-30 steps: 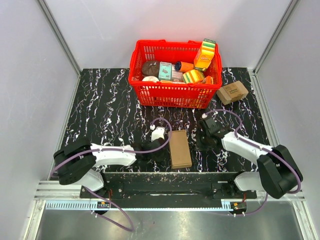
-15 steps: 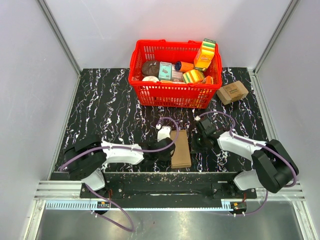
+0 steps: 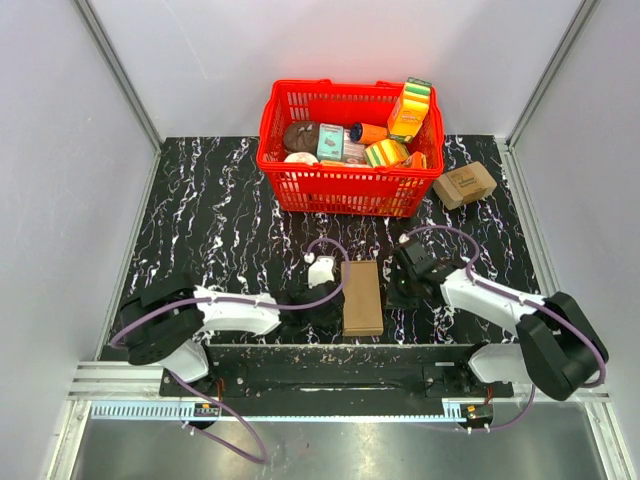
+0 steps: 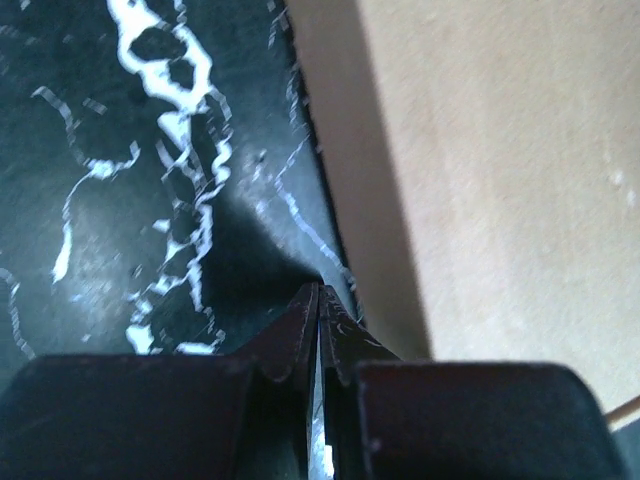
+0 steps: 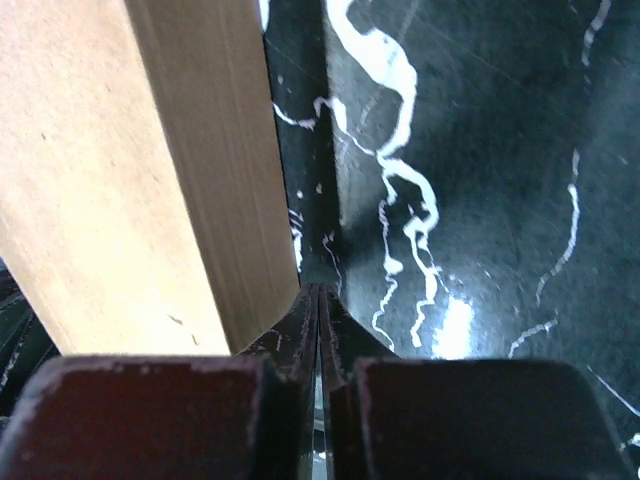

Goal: Fold the paper box

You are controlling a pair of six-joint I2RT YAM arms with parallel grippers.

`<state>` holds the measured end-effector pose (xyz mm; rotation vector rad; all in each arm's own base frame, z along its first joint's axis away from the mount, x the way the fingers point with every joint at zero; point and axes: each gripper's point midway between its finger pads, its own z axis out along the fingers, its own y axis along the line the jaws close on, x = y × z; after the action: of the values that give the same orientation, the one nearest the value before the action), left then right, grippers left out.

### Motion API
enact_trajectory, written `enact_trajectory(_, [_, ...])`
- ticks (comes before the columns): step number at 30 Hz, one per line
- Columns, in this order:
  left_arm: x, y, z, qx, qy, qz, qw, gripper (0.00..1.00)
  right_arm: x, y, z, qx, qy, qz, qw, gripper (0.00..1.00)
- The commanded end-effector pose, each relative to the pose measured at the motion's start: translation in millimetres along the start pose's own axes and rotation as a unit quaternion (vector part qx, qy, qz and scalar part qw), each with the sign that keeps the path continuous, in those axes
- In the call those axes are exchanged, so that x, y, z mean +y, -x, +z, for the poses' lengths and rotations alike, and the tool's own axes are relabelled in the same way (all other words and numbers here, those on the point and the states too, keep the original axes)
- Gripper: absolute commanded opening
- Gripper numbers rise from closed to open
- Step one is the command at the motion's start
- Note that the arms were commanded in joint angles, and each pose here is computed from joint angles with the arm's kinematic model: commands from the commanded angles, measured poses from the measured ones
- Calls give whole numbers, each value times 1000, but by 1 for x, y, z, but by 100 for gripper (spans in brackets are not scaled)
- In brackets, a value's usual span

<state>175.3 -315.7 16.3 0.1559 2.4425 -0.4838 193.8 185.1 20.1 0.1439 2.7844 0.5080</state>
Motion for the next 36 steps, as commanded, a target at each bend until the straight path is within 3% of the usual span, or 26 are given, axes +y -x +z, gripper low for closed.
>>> enact_trajectory(1, [28, -30, -18, 27, 18, -14, 999, 8, -14, -13, -13, -8, -21, 42, 999, 5])
enact_trajectory(9, [7, -53, -29, 37, 7, -5, 999, 8, -17, -44, -13, 11, -11, 58, 998, 2])
enact_trajectory(36, [-53, -59, -16, 50, -36, 10, 998, 4, 42, -59, -8, 41, 86, 44, 995, 1])
